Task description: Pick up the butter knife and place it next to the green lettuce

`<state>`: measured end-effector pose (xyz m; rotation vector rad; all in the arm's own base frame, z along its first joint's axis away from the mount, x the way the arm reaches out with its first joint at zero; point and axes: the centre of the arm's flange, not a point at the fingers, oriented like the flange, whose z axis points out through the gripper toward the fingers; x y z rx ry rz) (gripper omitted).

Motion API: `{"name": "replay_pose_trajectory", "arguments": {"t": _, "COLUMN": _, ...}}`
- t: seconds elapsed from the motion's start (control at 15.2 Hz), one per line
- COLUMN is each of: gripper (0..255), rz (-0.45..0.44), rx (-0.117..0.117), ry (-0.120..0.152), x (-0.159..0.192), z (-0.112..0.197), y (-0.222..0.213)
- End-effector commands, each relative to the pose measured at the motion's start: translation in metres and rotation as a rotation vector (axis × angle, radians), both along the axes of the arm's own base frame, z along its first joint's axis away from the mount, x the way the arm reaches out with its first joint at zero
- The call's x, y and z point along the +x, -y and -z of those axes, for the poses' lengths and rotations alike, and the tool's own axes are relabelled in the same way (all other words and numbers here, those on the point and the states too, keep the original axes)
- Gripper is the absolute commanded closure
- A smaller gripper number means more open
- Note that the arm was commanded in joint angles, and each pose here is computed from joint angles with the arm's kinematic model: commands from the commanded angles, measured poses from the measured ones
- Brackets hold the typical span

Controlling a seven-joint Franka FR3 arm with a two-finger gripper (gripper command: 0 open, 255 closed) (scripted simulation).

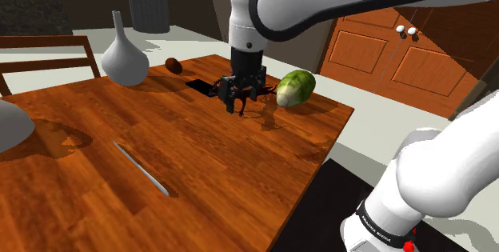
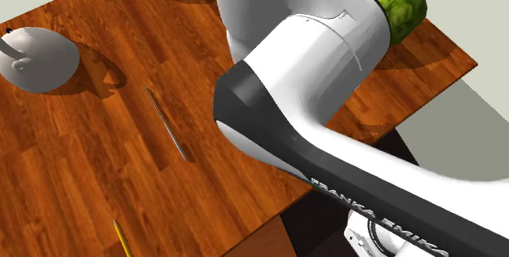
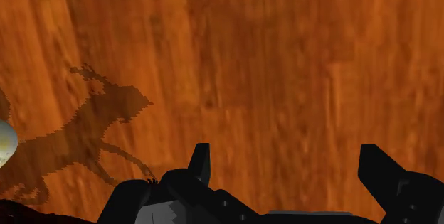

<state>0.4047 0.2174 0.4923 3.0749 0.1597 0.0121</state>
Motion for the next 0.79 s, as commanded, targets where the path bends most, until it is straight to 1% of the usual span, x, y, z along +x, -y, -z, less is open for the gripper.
{"name": "replay_pose_trajectory", "arguments": {"t": 0.0, "gripper": 0, "rz": -0.008, "rx": 0.006, "ry": -0.006, "x": 0.008, "z": 0.009, "y": -0.022}}
{"name": "replay_pose_trajectory", "arguments": {"t": 0.73, "gripper": 0, "rz": -0.055, "rx": 0.034, "ry": -0.04, "x": 0.052, "z": 0.064, "y": -0.147}}
